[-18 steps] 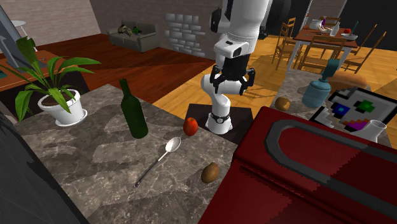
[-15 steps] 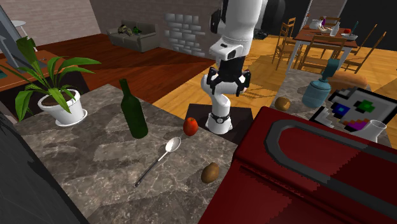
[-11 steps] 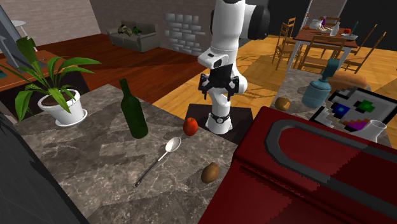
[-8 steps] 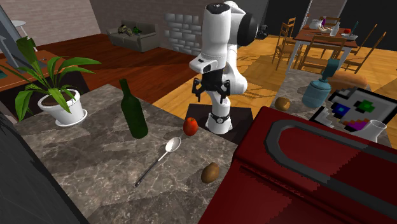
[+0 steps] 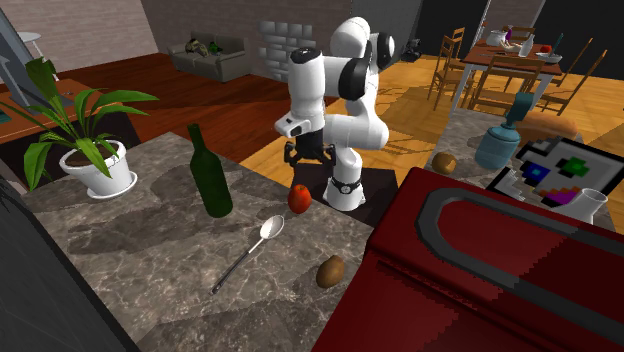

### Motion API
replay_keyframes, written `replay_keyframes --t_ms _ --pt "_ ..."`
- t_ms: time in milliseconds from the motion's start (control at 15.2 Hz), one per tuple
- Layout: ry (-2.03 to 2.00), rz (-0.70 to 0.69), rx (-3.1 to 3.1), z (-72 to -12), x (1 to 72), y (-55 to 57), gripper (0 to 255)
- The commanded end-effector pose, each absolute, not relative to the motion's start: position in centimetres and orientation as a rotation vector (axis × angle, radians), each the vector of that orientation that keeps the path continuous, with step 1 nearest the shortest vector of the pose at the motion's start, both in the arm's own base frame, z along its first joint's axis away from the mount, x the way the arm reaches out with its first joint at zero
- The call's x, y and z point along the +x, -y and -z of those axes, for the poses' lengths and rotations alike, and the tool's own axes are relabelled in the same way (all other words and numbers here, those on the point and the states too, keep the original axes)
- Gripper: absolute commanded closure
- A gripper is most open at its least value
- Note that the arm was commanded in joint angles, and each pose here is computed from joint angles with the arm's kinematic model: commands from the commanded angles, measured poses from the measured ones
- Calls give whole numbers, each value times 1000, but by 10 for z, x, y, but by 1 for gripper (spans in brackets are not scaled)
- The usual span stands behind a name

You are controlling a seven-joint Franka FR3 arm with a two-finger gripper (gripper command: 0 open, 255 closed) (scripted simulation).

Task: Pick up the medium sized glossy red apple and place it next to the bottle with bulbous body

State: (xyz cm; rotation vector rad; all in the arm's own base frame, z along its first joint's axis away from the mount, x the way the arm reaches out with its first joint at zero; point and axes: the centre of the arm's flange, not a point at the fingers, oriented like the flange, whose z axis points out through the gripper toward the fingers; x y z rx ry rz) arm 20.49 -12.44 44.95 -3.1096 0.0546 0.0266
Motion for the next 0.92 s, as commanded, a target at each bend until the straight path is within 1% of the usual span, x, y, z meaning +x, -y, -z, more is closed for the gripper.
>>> replay_keyframes --t_ms 0,198,858 --pt "-77 -15 -3097 -432 194 145 0" --pt "-114 -1 -3076 -402 178 169 0" --pt "-119 2 -3073 -357 176 170 0"
